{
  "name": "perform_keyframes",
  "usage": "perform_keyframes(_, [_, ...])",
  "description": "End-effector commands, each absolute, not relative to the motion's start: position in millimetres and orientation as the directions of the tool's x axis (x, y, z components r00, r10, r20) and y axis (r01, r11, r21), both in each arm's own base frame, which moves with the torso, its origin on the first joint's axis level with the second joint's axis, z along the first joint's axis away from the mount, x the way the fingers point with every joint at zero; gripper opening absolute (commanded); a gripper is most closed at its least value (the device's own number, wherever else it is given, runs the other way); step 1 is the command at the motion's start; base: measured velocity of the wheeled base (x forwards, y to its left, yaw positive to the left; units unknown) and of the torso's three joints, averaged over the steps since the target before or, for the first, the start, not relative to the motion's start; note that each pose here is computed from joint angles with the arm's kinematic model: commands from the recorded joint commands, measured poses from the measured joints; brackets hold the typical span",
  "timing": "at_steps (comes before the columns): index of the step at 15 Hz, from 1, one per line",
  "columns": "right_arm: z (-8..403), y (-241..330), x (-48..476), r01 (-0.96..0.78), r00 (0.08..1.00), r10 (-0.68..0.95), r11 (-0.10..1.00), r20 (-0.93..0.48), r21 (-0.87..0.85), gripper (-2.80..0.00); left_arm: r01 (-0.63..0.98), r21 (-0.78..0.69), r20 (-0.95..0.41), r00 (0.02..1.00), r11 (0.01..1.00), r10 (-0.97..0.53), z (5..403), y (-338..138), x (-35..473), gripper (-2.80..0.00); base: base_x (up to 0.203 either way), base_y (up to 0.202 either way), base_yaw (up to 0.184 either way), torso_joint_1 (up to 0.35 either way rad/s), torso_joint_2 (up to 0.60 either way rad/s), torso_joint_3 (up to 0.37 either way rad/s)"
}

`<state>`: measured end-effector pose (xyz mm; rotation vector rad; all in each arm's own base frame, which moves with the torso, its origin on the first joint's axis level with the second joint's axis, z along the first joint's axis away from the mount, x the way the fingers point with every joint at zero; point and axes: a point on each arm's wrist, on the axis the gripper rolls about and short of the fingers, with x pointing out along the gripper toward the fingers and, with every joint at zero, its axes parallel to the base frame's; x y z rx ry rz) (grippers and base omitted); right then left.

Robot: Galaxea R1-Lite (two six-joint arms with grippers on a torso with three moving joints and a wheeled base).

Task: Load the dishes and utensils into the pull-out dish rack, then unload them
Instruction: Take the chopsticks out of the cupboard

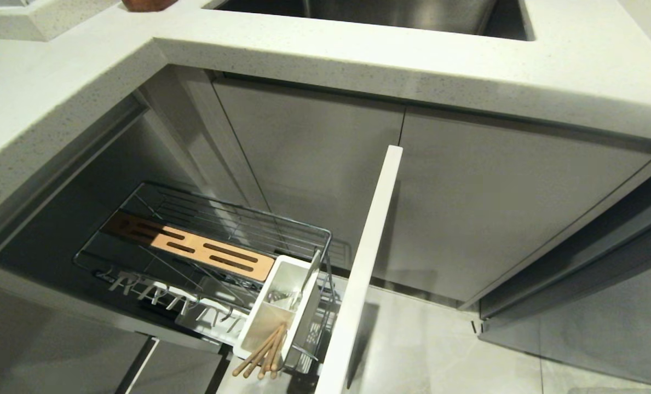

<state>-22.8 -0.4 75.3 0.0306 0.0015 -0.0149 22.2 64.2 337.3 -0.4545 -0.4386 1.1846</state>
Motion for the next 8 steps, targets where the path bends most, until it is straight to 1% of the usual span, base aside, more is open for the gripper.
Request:
perform_keyframes(1, [74.6, -0.4, -22.6, 0.014, 1.000, -0.014, 0.999, -0.004, 0.031, -2.80, -0.773, -0.556, 0.081, 0.314, 0.304, 0.946, 335.5, 64.4, 22.2, -2.80, 0.000, 0.000, 0.000, 0.000, 0.00, 0.000])
perform_keyframes(6, [74.7, -0.4, -22.6, 0.014, 1.000, -0.014, 0.999, -0.004, 0.031, -2.80, -0.772, -0.556, 0.069, 0.328, 0.310, 0.942, 332.6, 65.8, 23.0, -2.80, 0.000, 0.000, 0.000, 0.000, 0.00, 0.000])
perform_keyframes(7, [74.6, -0.4, -22.5, 0.014, 1.000, -0.014, 0.999, -0.005, 0.031, -2.80, -0.771, -0.556, 0.070, 0.329, 0.311, 0.942, 332.4, 65.5, 22.9, 0.00, 0.000, 0.000, 0.000, 0.000, 0.00, 0.000])
perform_keyframes(8, [74.6, -0.4, -22.6, 0.015, 1.000, -0.015, 0.999, -0.004, 0.031, -2.80, -0.771, -0.555, 0.074, 0.327, 0.311, 0.942, 333.0, 64.9, 22.6, 0.00, 0.000, 0.000, 0.000, 0.000, 0.00, 0.000])
